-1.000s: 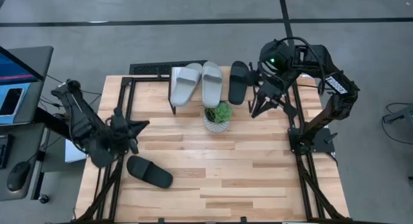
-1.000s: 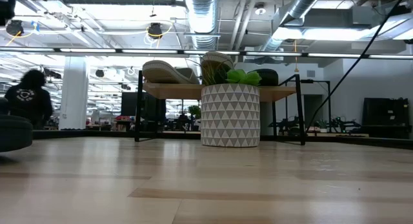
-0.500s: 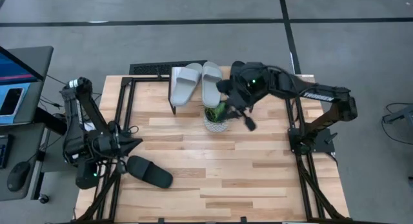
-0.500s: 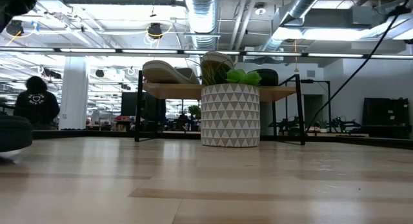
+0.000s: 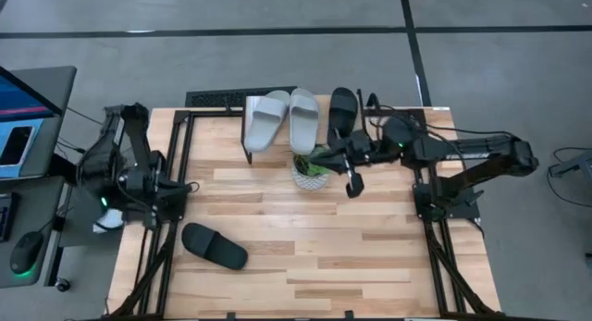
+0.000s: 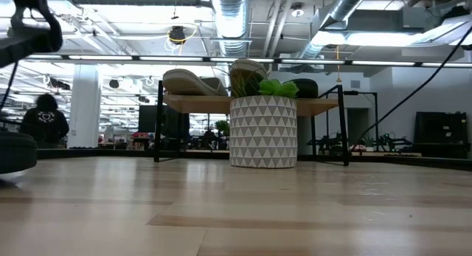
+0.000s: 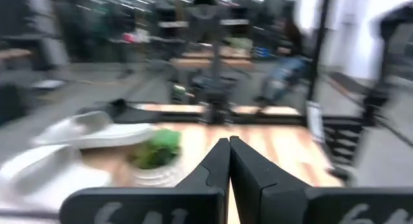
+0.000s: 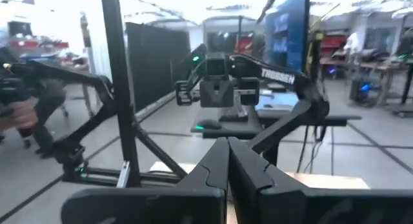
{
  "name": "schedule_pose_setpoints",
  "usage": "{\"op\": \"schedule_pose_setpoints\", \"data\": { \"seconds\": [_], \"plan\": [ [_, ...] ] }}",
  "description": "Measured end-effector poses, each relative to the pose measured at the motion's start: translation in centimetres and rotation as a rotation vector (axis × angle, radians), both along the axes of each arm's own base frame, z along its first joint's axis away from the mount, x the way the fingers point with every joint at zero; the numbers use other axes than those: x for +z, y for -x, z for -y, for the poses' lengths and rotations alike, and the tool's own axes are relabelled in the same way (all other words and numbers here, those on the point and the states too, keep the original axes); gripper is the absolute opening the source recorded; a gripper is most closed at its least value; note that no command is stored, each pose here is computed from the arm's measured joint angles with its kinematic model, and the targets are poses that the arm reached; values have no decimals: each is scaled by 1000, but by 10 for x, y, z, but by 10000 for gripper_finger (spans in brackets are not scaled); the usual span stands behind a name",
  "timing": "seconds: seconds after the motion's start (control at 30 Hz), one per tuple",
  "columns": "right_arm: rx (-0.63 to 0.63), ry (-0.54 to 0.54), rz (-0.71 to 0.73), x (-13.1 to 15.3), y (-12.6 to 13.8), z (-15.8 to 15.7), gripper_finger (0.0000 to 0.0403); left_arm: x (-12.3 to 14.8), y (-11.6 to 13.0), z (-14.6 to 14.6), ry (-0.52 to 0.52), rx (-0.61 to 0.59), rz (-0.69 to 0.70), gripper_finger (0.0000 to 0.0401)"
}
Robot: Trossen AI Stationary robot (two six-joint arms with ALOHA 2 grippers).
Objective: Pick and place slides into the shelf
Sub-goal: Put the black slide on the shelf
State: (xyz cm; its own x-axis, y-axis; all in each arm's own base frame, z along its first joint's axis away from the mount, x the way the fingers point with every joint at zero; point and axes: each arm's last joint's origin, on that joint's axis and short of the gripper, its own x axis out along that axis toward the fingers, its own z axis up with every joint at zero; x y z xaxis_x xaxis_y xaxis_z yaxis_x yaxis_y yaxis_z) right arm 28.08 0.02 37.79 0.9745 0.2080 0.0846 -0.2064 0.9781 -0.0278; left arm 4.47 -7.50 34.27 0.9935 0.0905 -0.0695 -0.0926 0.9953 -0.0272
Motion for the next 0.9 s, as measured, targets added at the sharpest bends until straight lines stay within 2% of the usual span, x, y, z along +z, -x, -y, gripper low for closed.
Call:
{"op": "schedule_pose_setpoints", "data": {
  "seconds": [0.07,0.13,0.23,0.3,0.37,0.6,0.7,0.8,0.9],
  "plan": [
    [23,0,13,-2,7,-7,0,11,1,0,-4,-115,-15,0],
    [48,12,19,-4,13,-14,0,28,1,2,-20,-289,21,0],
    [80,31,17,-8,18,-23,0,56,2,2,-97,-532,236,0],
    [97,43,25,-6,21,-28,0,65,2,-2,-175,-606,361,0],
    [116,62,40,-4,24,-33,0,65,2,-5,-232,-665,408,0],
    [169,90,9,-1,40,-44,0,54,-9,-6,-282,-764,456,0],
    [177,87,8,2,46,-45,0,46,-19,-7,-248,-781,492,0],
    [179,81,22,6,51,-45,0,30,-37,-7,-198,-720,452,0],
    [180,70,17,7,54,-44,0,8,-59,-6,-118,-736,399,0]
  ]
}}
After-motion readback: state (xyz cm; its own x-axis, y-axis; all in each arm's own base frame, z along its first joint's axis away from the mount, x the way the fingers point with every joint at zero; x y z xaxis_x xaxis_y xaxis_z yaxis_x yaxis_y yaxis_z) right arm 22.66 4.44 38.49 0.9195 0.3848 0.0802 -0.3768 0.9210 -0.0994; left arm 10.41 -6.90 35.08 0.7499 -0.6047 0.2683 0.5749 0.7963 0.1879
